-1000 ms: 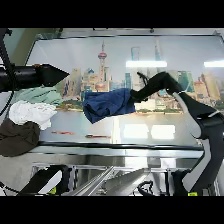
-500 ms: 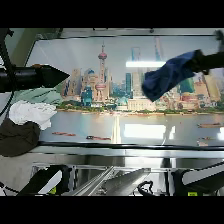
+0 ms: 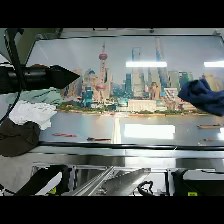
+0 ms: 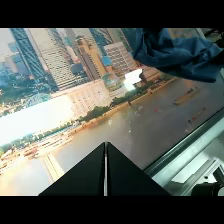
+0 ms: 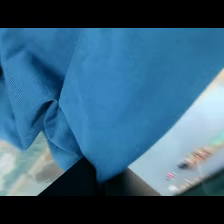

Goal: Fold the shirts.

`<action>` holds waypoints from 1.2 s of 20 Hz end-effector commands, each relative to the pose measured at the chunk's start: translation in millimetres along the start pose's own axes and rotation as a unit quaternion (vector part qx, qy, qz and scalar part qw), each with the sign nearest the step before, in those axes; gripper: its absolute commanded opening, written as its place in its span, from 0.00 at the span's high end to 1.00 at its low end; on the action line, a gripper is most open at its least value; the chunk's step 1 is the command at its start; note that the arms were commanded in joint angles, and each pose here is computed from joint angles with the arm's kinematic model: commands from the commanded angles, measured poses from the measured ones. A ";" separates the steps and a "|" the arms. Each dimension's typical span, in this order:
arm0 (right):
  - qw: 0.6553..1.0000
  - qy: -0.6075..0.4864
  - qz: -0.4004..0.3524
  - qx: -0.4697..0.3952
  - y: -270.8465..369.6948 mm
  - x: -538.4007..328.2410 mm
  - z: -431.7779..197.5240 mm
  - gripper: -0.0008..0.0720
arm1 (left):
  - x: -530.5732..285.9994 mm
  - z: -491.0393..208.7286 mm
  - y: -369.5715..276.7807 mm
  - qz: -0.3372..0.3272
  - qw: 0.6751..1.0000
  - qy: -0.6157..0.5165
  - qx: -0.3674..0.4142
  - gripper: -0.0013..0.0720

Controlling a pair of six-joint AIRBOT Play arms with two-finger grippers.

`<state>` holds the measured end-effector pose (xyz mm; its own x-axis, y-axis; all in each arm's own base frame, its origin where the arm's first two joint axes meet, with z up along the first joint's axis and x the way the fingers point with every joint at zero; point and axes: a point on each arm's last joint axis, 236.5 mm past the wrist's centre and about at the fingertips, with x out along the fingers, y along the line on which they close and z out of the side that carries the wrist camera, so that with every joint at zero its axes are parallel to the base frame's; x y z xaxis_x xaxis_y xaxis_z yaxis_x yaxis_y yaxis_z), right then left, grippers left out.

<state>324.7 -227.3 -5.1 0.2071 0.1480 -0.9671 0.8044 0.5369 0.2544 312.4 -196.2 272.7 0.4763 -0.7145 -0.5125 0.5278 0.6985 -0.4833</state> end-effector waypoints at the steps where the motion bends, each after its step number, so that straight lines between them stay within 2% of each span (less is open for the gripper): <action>1: 0.995 -0.005 -0.056 0.079 -66.1 33.2 -40.6 0.97 | 9.7 4.0 -22.5 -0.022 1.000 -0.012 0.020 0.97; 5: 0.992 0.055 -0.026 0.114 -65.0 80.1 -97.0 0.96 | 13.7 5.4 -33.9 -0.033 0.999 -0.017 0.028 0.97; 8: 0.994 0.072 -0.020 0.075 -62.7 79.0 -104.4 0.95 | 13.7 5.7 -33.8 -0.033 0.999 -0.018 0.028 0.97; 9: 0.995 0.079 -0.018 0.057 -61.4 74.9 -105.4 0.73 | 13.6 5.9 -33.6 -0.033 0.999 -0.018 0.028 0.97; 10: 0.995 0.084 -0.019 0.042 -60.0 67.9 -104.4 0.33 | 13.6 5.9 -33.6 -0.033 0.999 -0.018 0.028 0.97; 11: 0.995 0.090 -0.023 0.036 -59.3 57.4 -102.6 0.19 | 13.6 6.0 -33.5 -0.033 0.999 -0.018 0.028 0.97; 12: 0.995 0.092 -0.028 0.027 -56.6 41.1 -97.2 0.19 | 13.4 6.5 -33.6 -0.032 0.999 -0.019 0.028 0.97; 16: 0.997 0.066 -0.027 0.007 -24.4 -45.3 -72.2 0.19 | 13.3 14.4 -31.1 -0.027 0.999 -0.036 0.028 0.97; 18: 0.999 0.006 0.011 -0.039 19.3 -78.6 -59.3 0.20 | 12.2 19.4 -28.2 -0.023 0.998 -0.046 0.027 0.97; 19: 0.996 -0.028 0.044 -0.077 50.6 -91.2 -57.6 0.29 | 10.9 21.1 -24.7 -0.019 0.998 -0.049 0.024 0.97; 20: 0.987 -0.054 0.080 -0.125 82.7 -101.1 -62.5 0.77 | 9.2 22.4 -19.9 -0.014 0.998 -0.051 0.021 0.97; 21: 0.977 -0.076 0.111 -0.165 113.5 -109.6 -71.0 0.93 | 7.3 23.9 -14.0 -0.008 0.998 -0.053 0.017 0.97; 24: 0.940 -0.095 0.168 -0.281 189.1 -124.8 -124.9 0.96 | 3.4 23.5 0.5 0.007 0.999 -0.049 0.006 0.97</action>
<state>352.8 -108.6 121.8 0.4222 0.1897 -0.8864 0.4969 0.7694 0.4014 326.1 -209.5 291.6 0.5406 -0.7224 -0.4312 0.5522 0.6913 -0.4659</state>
